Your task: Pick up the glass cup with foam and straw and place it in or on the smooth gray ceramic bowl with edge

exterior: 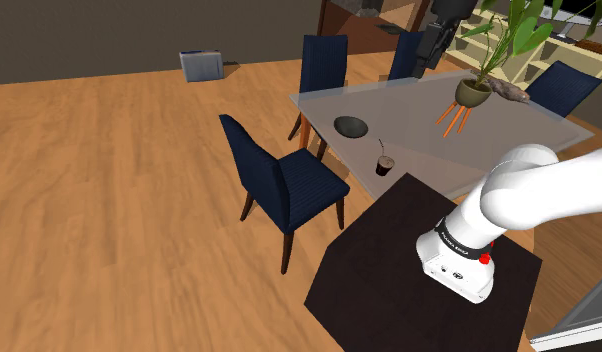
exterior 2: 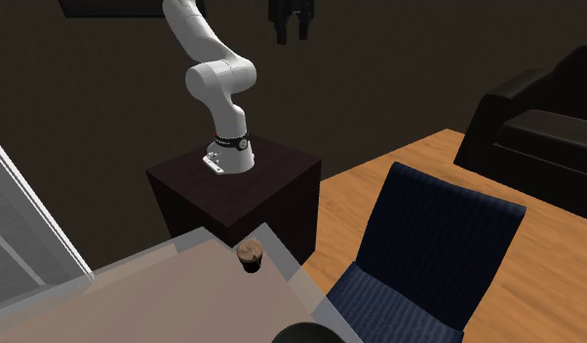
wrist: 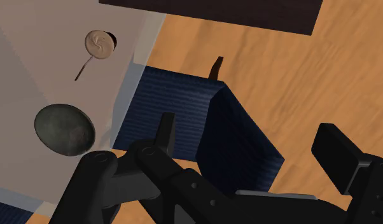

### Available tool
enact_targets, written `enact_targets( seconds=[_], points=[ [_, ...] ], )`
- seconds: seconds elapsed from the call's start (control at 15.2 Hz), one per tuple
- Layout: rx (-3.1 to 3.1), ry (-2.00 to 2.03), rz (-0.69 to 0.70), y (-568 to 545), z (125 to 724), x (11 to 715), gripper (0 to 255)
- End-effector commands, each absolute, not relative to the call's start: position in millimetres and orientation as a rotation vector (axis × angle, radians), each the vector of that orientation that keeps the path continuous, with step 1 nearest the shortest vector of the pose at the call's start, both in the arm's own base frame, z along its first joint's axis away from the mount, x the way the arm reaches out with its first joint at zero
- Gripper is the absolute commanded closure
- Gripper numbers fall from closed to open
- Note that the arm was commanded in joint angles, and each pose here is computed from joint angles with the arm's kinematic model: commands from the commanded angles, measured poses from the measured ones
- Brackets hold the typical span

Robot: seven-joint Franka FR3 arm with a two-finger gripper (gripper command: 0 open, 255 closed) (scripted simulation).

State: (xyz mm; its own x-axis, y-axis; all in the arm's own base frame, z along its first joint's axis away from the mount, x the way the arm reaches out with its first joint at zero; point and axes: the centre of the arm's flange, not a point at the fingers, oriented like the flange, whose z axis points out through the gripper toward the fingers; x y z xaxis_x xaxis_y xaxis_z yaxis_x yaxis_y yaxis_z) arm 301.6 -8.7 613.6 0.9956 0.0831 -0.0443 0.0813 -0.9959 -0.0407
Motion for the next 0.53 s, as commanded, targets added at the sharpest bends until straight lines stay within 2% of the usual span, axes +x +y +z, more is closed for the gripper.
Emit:
enact_targets(
  seconds=[0.0,0.46],
  points=[
    [-3.099,-0.128,0.071,-8.7,613.6,301.6,0],
    [-3.12,-0.107,0.087,-46.5,532.6,320.1,0]
  ],
)
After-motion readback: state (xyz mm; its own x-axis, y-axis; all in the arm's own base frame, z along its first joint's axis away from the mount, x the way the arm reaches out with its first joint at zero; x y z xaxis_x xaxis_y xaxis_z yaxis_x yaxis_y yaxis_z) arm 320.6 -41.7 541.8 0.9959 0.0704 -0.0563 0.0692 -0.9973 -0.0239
